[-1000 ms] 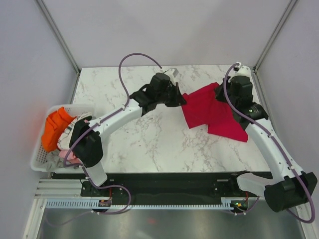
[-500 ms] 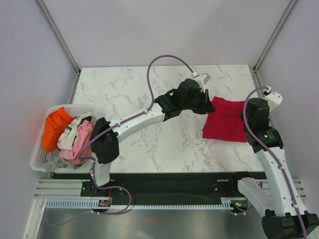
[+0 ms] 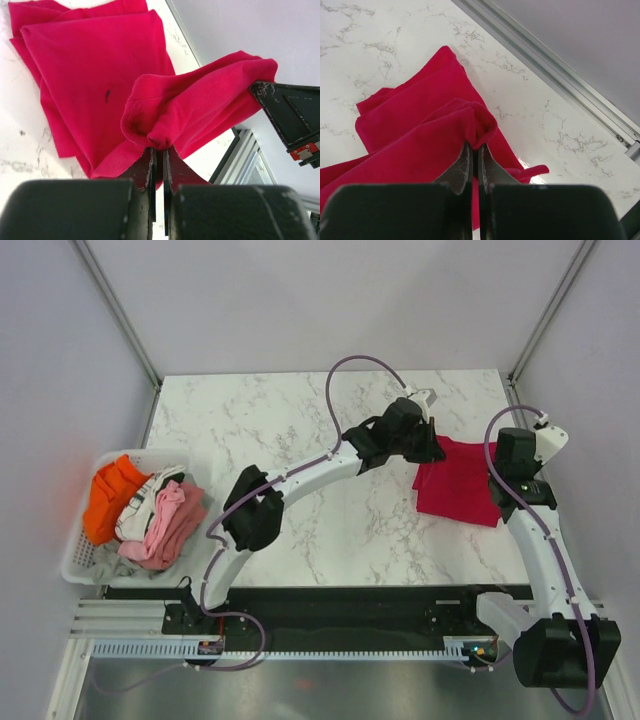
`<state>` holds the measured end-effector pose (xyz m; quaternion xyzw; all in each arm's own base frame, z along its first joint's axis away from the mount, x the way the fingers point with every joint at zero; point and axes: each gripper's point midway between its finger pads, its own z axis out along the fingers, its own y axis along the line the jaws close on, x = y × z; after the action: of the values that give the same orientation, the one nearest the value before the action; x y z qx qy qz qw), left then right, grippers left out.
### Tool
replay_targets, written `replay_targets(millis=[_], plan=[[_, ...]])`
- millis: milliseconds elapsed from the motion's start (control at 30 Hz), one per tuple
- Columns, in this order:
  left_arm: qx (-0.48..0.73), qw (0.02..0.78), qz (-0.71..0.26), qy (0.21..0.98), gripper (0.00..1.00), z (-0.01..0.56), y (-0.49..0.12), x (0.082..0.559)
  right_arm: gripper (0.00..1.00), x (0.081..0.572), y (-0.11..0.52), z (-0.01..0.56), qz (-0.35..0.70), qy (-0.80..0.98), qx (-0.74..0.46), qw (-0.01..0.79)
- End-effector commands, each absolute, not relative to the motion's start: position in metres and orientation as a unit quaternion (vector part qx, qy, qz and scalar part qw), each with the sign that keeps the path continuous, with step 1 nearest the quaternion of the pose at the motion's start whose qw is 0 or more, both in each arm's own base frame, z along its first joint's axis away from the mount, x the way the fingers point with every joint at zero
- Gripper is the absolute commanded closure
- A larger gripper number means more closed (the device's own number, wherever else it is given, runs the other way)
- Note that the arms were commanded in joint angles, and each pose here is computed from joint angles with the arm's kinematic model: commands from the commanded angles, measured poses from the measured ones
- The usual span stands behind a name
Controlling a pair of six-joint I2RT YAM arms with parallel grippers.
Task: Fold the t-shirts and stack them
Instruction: Neatly place the folded tshirt to the corner
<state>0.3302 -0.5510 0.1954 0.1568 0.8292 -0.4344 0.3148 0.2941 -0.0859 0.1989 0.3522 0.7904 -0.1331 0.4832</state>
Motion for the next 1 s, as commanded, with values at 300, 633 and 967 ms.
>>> replay_targets(millis=[300,633,967], plan=[[0.092,0.383,-0.473,0.788,0.92,0.193,-0.580,0.411,1.00,0.356,-0.124,0.180,-0.086,0.753,0.413,0.504],[0.055,0.425,-0.478,0.767,0.00,0.211,-0.548,0.462,0.02,0.434,-0.128,0.158,-0.052,0.773,0.403,0.487],[0.049,0.476,-0.370,0.796,0.01,0.257,-0.439,0.424,0.18,0.415,-0.044,0.158,0.062,0.843,0.257,0.469]])
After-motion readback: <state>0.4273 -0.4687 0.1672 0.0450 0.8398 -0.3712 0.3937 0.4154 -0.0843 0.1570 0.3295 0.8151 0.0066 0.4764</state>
